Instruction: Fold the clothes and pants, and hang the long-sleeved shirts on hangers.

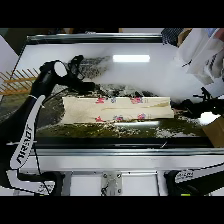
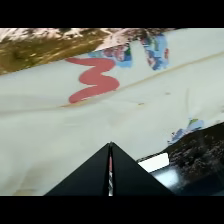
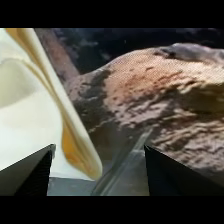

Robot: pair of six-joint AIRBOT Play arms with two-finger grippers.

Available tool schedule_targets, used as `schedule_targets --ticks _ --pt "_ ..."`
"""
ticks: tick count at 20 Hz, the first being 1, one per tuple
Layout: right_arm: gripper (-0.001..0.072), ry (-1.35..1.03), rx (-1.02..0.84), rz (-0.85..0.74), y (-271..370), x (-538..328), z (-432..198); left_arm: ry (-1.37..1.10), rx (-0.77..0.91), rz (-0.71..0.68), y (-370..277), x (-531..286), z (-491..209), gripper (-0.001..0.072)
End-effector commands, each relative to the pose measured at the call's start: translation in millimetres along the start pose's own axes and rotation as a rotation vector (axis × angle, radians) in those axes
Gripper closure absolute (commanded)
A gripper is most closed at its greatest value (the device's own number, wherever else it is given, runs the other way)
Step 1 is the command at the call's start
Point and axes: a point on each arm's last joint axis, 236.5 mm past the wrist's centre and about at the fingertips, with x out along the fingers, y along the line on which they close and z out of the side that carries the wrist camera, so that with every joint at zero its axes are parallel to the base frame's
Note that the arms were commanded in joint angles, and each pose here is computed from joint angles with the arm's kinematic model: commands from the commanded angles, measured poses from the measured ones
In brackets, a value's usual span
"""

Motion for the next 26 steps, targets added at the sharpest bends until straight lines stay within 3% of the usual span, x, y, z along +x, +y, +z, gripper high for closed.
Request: schedule_targets --ticks 1,6,7,9,12,18,22,26 --pt "0.0108 0.033 -0.014 0.131 10.1 22.5 1.5 -0.001 0.097 -0.035 -49.9 11.0 -7.9 0.0697" --pt "0.0113 0.139 -0.087 0.180 50.7 57.5 -16.3 0.022 0.148 -0.059 -83.5 20.4 -21.5 0.0697" --pt "0.0151 0.155 -0.104 0.179 57.7 63.1 -20.1 0.029 0.153 -0.061 -86.4 22.7 -23.7 0.0697" --pt "0.0332 0.174 -0.148 0.180 67.8 69.7 -25.7 0.042 0.160 -0.062 -89.4 28.0 -27.1 0.0697" --pt "0.0695 0.175 -0.167 0.180 72.3 70.1 -26.4 0.074 0.145 -0.055 -85.1 40.7 -32.1 0.0697" --pt "0.0704 0.103 -0.301 0.048 99.5 4.3 -6.7 0.081 0.094 -0.049 -75.5 84.5 -27.8 0.0698" --pt "0.0704 0.064 -0.423 -0.051 158.4 -55.9 -10.4 0.070 0.020 -0.150 -97.6 122.2 -13.8 0.0698" --pt "0.0704 -0.012 -0.540 -0.067 234.8 -96.8 -30.5 0.112 0.062 -0.166 -119.2 158.9 -12.2 0.0699"
